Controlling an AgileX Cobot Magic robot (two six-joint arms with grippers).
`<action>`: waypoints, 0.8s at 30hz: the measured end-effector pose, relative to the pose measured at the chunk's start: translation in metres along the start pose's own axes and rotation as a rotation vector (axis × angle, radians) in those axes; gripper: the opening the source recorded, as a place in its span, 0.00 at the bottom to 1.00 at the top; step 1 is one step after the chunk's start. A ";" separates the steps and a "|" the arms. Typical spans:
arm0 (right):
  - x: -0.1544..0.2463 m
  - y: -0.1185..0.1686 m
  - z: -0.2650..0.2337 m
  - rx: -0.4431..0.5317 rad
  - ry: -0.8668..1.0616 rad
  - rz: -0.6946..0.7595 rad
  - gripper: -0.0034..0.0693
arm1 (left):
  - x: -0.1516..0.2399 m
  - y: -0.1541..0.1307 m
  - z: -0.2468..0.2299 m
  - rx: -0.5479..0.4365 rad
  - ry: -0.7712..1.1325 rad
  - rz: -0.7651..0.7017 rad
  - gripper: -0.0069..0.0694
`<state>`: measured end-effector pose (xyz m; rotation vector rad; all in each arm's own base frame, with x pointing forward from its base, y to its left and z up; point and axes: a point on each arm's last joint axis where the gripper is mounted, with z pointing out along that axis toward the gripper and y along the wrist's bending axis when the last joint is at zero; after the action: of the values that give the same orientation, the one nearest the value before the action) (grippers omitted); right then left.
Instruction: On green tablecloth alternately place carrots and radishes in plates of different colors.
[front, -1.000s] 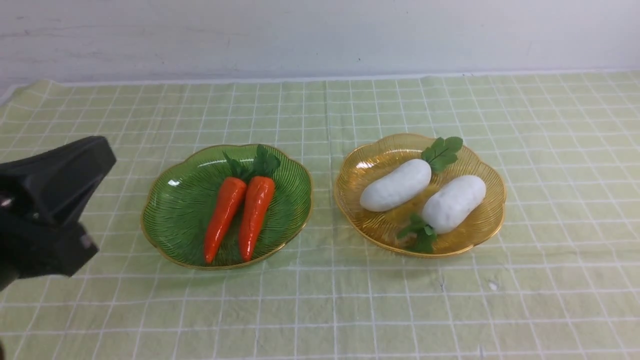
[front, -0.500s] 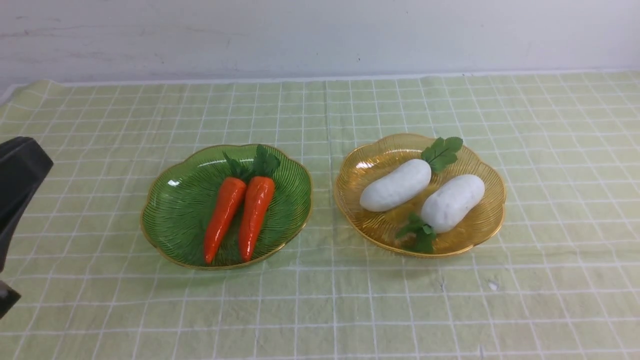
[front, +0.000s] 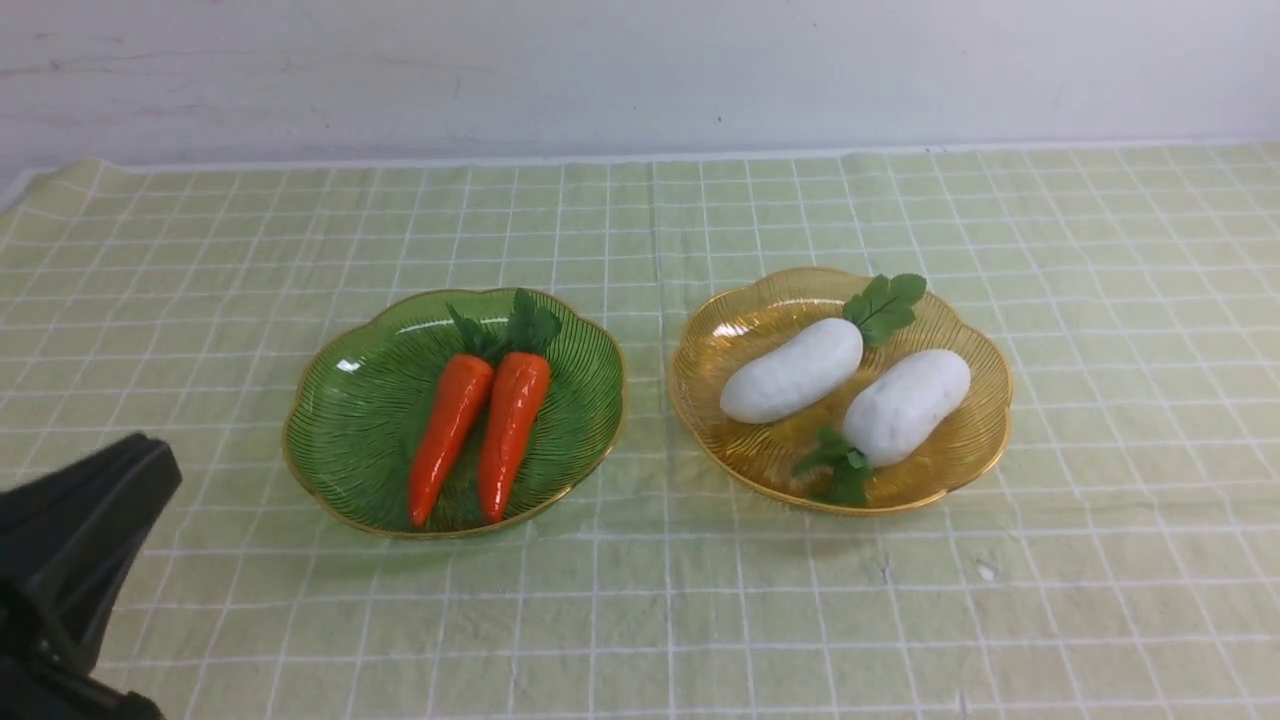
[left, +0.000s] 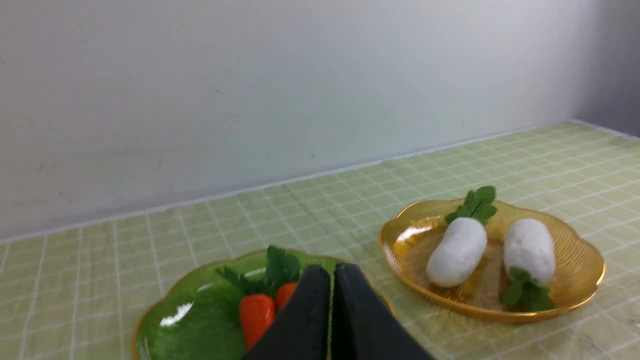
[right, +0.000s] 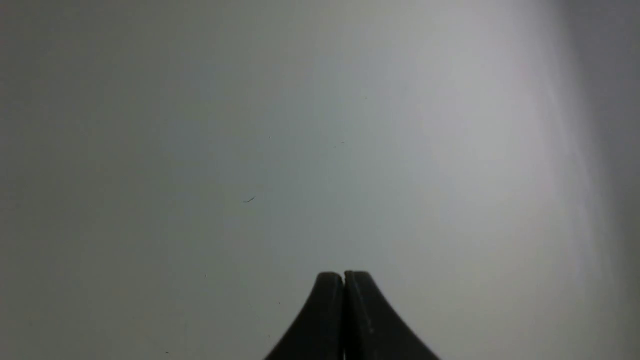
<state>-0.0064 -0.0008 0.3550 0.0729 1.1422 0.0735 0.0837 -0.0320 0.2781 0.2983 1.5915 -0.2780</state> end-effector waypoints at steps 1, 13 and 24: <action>0.000 0.000 0.000 0.000 0.001 0.000 0.03 | 0.008 0.002 -0.002 -0.029 0.004 -0.026 0.08; 0.000 0.000 0.000 0.001 0.005 0.000 0.03 | 0.096 0.015 -0.032 -0.272 0.134 0.041 0.08; 0.001 0.000 0.000 0.002 0.010 -0.001 0.03 | 0.110 0.017 -0.036 -0.311 0.292 0.051 0.08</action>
<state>-0.0061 -0.0008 0.3541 0.0733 1.1522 0.0720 0.0523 -0.0013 0.1697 0.1415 1.8824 0.0582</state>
